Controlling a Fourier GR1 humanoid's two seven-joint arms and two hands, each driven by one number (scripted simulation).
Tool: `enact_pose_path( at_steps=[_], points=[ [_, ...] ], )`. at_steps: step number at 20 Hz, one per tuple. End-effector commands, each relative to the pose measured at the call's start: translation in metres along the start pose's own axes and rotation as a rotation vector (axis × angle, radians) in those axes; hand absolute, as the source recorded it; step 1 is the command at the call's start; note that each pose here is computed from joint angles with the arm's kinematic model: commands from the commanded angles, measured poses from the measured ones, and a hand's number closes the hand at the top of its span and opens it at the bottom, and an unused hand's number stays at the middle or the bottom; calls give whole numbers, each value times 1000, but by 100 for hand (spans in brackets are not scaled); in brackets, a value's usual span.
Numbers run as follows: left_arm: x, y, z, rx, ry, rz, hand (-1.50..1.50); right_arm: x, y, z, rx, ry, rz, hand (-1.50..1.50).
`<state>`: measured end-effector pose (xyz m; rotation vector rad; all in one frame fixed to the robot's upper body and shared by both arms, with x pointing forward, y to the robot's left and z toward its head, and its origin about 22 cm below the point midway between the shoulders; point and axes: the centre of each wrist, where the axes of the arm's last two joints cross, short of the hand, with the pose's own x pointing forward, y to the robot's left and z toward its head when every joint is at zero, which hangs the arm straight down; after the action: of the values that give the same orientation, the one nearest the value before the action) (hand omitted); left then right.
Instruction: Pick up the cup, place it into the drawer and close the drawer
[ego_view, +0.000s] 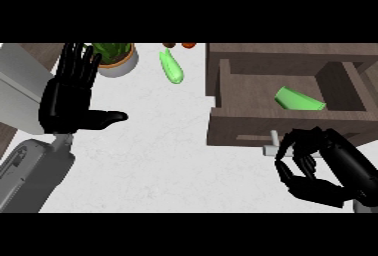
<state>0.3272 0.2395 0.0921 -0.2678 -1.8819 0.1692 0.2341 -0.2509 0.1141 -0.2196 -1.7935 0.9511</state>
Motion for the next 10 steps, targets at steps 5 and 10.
enact_pose_path(
  at_steps=[5, 10],
  points=[
    [7, 48, 45, 6, -9, -11, -150, -36, 55, -20, 88, 25, 223, 150],
    [8, 63, 44, 24, -8, -1, -150, -72, 71, -61, 122, 98, 248, -150]
  ],
)
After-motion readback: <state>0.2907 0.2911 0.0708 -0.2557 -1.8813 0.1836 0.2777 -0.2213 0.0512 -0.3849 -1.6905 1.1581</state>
